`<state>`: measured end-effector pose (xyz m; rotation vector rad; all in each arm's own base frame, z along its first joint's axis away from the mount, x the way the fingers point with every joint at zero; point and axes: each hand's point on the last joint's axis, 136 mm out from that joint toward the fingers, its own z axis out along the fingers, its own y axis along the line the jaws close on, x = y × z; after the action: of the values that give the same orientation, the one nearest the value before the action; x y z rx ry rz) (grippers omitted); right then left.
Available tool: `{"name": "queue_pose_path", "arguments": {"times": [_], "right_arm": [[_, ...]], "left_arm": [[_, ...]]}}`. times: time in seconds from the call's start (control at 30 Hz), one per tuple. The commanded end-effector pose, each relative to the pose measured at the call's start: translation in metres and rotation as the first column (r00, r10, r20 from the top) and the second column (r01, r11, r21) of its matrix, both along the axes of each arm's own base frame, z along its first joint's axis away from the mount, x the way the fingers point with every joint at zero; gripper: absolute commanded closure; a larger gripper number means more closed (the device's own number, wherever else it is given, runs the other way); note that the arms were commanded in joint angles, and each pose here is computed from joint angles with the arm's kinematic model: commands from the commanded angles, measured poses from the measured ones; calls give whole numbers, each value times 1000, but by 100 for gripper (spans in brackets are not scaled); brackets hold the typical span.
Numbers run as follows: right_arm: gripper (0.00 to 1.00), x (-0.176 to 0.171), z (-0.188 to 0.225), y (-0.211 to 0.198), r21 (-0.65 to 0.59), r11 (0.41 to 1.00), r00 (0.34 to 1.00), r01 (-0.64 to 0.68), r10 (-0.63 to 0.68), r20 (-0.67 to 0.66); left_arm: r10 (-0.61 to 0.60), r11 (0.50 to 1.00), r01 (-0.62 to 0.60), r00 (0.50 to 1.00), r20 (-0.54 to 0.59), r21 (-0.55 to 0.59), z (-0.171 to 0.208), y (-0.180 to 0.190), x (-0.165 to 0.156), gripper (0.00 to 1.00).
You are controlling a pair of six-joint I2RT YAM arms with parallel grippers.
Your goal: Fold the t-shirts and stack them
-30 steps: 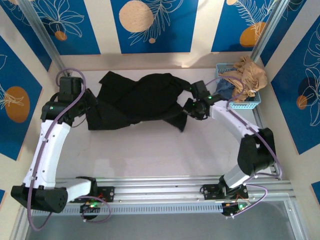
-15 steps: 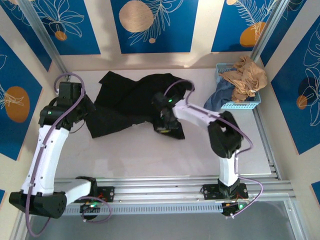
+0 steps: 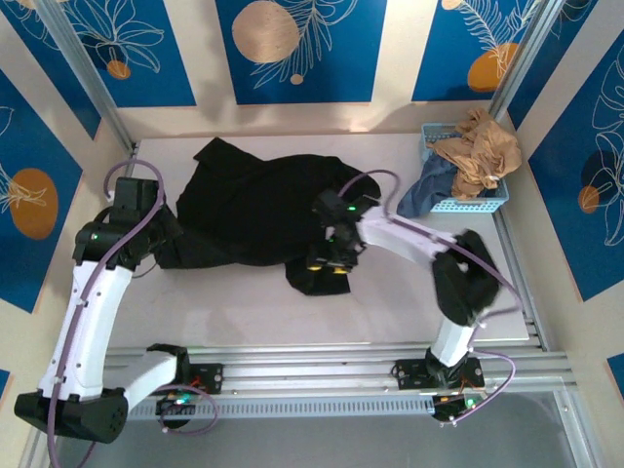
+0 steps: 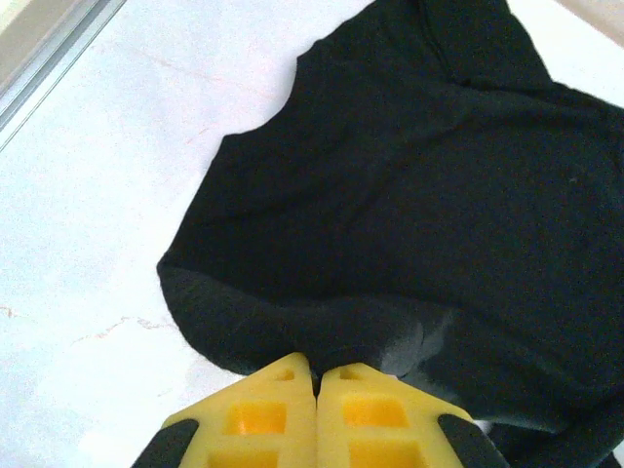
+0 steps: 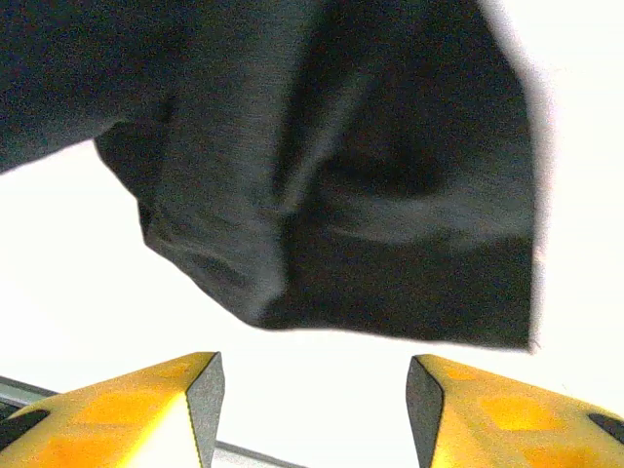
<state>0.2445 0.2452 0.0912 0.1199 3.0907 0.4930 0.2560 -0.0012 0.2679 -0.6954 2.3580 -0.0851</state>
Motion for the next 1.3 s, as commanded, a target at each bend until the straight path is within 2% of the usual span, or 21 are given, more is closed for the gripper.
{"name": "queue_pose_path", "arguments": {"times": [0.0, 0.1, 0.2, 0.47, 0.63, 0.7, 0.83, 0.93, 1.07, 1.17, 1.27], "right_arm": [[45, -23, -15, -36, -5, 987, 984, 160, -160, -81], [44, -32, -32, -50, 6, 978, 971, 211, -209, -118], [44, -28, -38, -42, 25, 978, 971, 208, -204, -123], [45, -20, -60, -34, -47, 976, 959, 215, -220, -177], [48, -20, -72, -20, -48, 977, 952, 208, -213, -221], [53, -20, -77, -16, -57, 974, 943, 217, -225, -246], [84, -10, -76, -11, -63, 970, 942, 237, -245, -228], [100, 9, -56, -16, -47, 966, 954, 256, -260, -147], [100, 47, -3, -32, 33, 953, 954, 301, -301, 6], [100, 87, 58, -48, 118, 945, 933, 305, -321, 162], [100, 129, 133, -61, 246, 931, 880, 270, -342, 329]], "left_arm": [[-4, 1000, 4, 1000, 0, 12, -1, 2, -7, 100], [-9, 1000, 9, 1000, -5, 5, -5, 0, -8, 100], [-9, 1000, 9, 1000, -7, 0, -7, 0, -8, 100], [-2, 1000, 2, 1000, -8, -11, -11, -1, -13, 100], [6, 1000, -6, 1000, -4, -17, -13, 0, -14, 100], [5, 1000, -5, 1000, -5, -17, -13, 0, -13, 100], [10, 1000, -10, 1000, 2, -23, -14, -1, -12, 100], [11, 999, -10, 1000, 15, -31, -13, -2, -8, 100], [3, 999, -1, 999, 54, -41, -1, -6, 6, 100], [-8, 999, 13, 993, 116, -51, 21, -10, 28, 100], [-14, 998, 28, 977, 214, -62, 61, -12, 58, 100]]}}
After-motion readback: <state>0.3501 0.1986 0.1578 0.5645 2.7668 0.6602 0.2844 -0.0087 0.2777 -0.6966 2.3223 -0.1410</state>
